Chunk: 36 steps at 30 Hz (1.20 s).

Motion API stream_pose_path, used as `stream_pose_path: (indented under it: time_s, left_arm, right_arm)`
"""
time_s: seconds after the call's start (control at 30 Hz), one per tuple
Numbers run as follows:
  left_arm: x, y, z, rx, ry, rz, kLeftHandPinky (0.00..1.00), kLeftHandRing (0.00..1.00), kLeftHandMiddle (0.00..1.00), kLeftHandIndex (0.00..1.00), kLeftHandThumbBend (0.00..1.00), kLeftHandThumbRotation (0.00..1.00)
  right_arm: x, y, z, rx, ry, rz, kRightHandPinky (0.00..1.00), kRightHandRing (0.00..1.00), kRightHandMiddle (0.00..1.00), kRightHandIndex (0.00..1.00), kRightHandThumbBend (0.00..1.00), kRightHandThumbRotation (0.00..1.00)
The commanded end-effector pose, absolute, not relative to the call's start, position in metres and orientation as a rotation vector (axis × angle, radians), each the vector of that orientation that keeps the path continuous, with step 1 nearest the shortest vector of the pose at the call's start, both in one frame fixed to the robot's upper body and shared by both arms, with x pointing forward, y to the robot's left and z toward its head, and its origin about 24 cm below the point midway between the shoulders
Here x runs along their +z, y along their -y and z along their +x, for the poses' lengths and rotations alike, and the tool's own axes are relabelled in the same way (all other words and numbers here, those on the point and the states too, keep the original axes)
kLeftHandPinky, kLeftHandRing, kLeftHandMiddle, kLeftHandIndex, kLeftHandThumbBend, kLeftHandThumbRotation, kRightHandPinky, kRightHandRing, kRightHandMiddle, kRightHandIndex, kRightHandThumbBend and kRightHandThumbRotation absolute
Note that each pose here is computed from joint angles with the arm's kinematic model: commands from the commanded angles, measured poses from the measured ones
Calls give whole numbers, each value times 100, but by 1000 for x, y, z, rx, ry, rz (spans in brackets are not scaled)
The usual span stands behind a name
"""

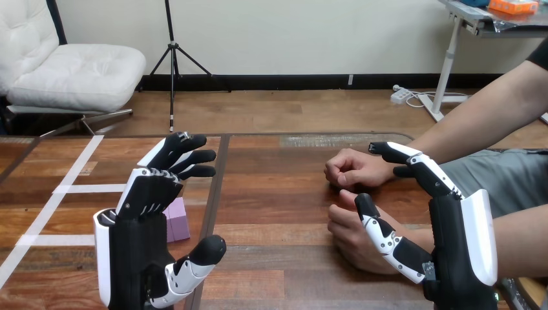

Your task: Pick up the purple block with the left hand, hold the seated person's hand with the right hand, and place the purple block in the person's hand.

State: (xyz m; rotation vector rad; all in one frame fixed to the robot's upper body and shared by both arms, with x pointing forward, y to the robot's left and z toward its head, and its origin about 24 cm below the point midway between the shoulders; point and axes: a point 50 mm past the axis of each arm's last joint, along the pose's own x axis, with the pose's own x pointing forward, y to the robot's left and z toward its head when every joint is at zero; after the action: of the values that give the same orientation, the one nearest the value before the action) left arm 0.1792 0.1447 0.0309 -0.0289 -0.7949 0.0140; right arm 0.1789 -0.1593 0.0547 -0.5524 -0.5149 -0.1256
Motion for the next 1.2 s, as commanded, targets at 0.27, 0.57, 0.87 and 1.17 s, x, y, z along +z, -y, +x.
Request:
stream_pose_path:
  time_s: [0.27, 0.57, 0.87, 1.17]
  left_arm:
    - [40, -141, 189, -5, 842, -39, 60, 70, 76, 77, 80, 57]
    - [40, -141, 189, -6, 841, -43, 60, 69, 76, 78, 80, 57]
    - [39, -141, 189, -10, 836, -40, 60, 70, 76, 78, 80, 57]
    - [38, -141, 190, -14, 825, -52, 60, 70, 76, 77, 80, 57]
  right_arm:
    - [70, 158, 191, -140, 592, -540, 68, 75, 76, 72, 38, 9]
    - [70, 158, 191, -140, 592, -540, 68, 75, 76, 72, 38, 8]
    - [69, 158, 190, -139, 588, -538, 67, 75, 76, 72, 39, 7]
    - [69, 157, 190, -139, 588, -536, 67, 75, 77, 72, 38, 7]
